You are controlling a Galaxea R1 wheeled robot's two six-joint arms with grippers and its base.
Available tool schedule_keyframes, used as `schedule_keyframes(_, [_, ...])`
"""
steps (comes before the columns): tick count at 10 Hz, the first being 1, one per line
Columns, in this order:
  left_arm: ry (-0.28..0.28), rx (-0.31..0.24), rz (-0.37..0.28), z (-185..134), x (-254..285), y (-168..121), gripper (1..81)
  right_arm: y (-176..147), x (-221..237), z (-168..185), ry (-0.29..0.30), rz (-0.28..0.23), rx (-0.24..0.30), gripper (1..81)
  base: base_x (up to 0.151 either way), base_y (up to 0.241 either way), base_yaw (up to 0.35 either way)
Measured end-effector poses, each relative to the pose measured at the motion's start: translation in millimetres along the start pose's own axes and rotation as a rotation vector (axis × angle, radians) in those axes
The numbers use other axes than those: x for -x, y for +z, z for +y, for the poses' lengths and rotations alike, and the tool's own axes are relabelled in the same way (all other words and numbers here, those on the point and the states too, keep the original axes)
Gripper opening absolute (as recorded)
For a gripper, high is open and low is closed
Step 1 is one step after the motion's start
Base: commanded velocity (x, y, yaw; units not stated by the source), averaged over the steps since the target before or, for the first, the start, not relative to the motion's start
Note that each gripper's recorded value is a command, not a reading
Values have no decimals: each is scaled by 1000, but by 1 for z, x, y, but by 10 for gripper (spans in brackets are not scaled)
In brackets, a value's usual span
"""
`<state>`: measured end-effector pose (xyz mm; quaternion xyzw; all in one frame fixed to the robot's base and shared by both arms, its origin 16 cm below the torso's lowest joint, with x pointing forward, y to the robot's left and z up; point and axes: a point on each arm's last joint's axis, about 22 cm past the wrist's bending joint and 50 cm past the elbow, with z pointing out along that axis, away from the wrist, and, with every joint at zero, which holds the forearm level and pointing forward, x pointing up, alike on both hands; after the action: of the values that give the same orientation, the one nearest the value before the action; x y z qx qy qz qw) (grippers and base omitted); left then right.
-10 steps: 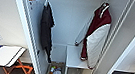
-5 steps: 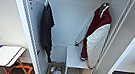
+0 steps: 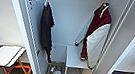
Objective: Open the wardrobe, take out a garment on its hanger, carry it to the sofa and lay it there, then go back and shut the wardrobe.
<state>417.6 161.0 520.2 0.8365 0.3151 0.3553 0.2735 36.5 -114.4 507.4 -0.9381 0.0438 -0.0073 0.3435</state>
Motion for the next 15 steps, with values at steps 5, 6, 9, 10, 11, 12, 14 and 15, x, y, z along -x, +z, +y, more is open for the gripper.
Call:
schedule_keyframes(5, [79, -113, 137, -64, -34, -32, 811, 0, 0, 0, 0, -1, 0, 811, 0, 0, 0])
schedule_keyframes(6, [118, -105, 69, -65, -8, -36, 811, 0, 1, 0, -1, -2, 0, 811, 0, 0, 0])
schedule_keyframes(9, [221, 36, -194, -42, 75, -46, 811, 3, 1, -4, -6, -19, -4, 811, 0, 0, 0])
schedule_keyframes(10, [233, 86, -255, -37, 84, -50, 811, 5, 1, -4, -8, -21, -2, 811, 0, 0, 0])
schedule_keyframes(11, [254, 116, -325, -47, 83, -60, 811, 7, 0, -4, -10, -23, 2, 811, 0, 0, 0])
schedule_keyframes(12, [287, 112, -385, -71, 78, -75, 811, 10, -1, -1, -13, -28, 12, 811, 0, 0, 0])
schedule_keyframes(14, [424, 55, -559, -147, 93, -137, 811, 21, 0, 9, -54, -89, 53, 811, 0, 0, 0])
schedule_keyframes(15, [483, 7, -658, -183, 117, -174, 811, 27, -4, 11, -109, -127, 71, 811, 0, 0, 0])
